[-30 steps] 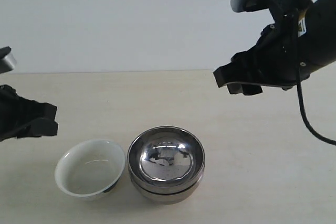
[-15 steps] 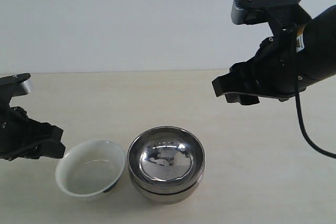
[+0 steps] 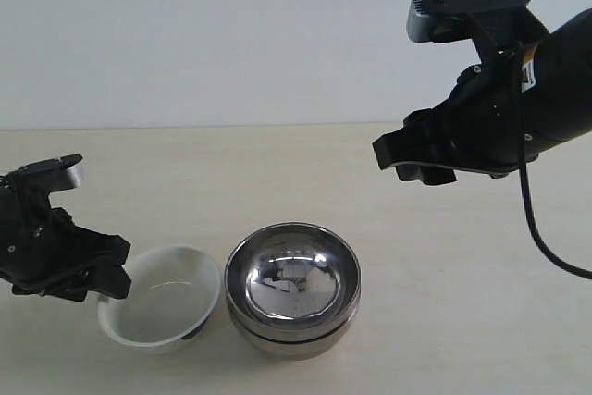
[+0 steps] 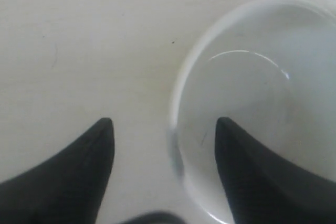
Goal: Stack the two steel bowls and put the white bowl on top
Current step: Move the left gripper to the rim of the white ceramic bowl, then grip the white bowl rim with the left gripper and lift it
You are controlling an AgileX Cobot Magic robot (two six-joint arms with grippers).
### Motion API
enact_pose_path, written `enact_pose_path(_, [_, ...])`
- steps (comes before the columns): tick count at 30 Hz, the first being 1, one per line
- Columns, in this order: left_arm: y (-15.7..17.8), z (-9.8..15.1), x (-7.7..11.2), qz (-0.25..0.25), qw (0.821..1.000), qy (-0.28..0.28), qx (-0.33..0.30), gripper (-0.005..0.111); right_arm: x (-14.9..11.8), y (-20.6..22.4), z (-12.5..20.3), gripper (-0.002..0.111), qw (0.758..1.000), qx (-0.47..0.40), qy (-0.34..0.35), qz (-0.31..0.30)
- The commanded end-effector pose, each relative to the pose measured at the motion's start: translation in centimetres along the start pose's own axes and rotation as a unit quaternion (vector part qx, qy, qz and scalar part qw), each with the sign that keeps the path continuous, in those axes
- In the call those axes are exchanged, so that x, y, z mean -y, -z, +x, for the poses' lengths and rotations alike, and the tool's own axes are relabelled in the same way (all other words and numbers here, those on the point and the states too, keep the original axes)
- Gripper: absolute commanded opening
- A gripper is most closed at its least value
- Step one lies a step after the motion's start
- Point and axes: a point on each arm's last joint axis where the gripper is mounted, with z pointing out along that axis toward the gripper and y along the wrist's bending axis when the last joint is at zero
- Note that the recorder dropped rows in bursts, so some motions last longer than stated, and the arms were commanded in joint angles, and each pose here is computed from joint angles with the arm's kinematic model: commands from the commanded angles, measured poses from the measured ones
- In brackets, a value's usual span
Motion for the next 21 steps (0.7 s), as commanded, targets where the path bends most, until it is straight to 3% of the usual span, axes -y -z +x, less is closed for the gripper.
enact_pose_path(1, [-0.5, -0.1, -0.3, -0.001, 1.000, 0.005, -0.001, 0.054, 0.0, 0.3, -0.2, 0.051, 1.000, 0.011, 0.000, -0.001])
enact_pose_path(10, [-1.7, 0.0, -0.6, 0.003, 1.000, 0.024, -0.014, 0.050, 0.0, 0.3, -0.2, 0.051, 1.000, 0.012, 0.000, -0.001])
enact_pose_path(17, [-1.9, -0.1, -0.7, 0.000, 0.999, 0.033, -0.005, 0.020, 0.0, 0.3, -0.2, 0.051, 1.000, 0.011, 0.000, -0.001])
enact_pose_path(21, [-1.9, -0.2, -0.8, -0.001, 1.000, 0.031, -0.002, 0.008, 0.0, 0.3, -0.1, 0.051, 1.000, 0.009, -0.001, -0.001])
